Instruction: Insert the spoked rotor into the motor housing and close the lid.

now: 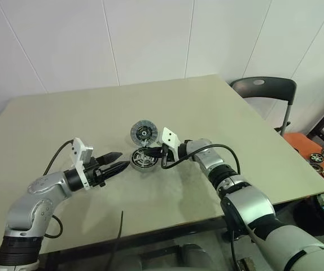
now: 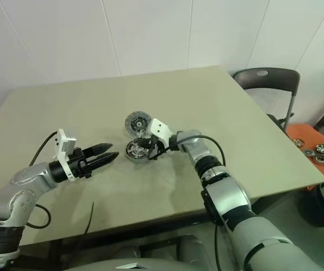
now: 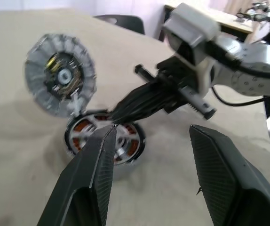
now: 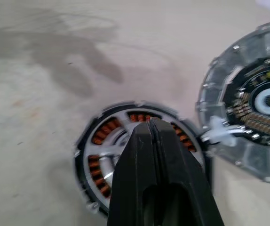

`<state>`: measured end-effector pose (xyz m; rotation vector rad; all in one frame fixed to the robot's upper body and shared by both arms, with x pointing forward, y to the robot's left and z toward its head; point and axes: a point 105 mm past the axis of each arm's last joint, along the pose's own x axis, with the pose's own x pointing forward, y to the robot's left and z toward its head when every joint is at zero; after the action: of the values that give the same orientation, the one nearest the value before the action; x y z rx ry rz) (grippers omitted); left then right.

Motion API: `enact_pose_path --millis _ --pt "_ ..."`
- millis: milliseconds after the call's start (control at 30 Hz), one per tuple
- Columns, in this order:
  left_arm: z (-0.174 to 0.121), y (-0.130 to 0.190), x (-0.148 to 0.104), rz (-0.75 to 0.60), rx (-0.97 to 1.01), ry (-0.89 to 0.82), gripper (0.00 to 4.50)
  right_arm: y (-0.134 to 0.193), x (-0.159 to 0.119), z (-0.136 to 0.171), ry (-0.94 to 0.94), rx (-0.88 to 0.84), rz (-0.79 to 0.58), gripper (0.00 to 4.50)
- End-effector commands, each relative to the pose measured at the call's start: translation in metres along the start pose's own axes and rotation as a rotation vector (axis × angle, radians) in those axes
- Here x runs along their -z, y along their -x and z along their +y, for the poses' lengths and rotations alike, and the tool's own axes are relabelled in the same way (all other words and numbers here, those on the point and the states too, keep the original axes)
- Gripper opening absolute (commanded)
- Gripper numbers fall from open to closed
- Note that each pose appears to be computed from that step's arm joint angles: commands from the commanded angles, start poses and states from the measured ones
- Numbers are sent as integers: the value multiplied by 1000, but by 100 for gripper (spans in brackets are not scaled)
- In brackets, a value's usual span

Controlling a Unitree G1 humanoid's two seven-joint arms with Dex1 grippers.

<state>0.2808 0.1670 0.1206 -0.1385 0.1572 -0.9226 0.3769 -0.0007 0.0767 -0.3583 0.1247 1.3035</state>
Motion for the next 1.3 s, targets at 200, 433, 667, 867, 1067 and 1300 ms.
enact_pose_path --millis 200,433,667,867,1067,1300 --pt "9 10 -2 54 11 -99 266 -8 -29 -8 54 22 -74 0" --pt "17 19 -3 85 -5 -130 266 -22 -31 -2 58 46 -71 0" --pt "12 18 3 82 -5 -117 266 -32 12 13 33 84 80 0" --pt "8 19 5 90 -5 -116 266 -28 34 17 35 103 156 0" --pt "7 18 6 92 0 -113 266 -27 -27 4 -115 47 -152 0" --pt "8 16 6 91 -1 -109 266 -28 -51 -5 -100 63 -205 0"
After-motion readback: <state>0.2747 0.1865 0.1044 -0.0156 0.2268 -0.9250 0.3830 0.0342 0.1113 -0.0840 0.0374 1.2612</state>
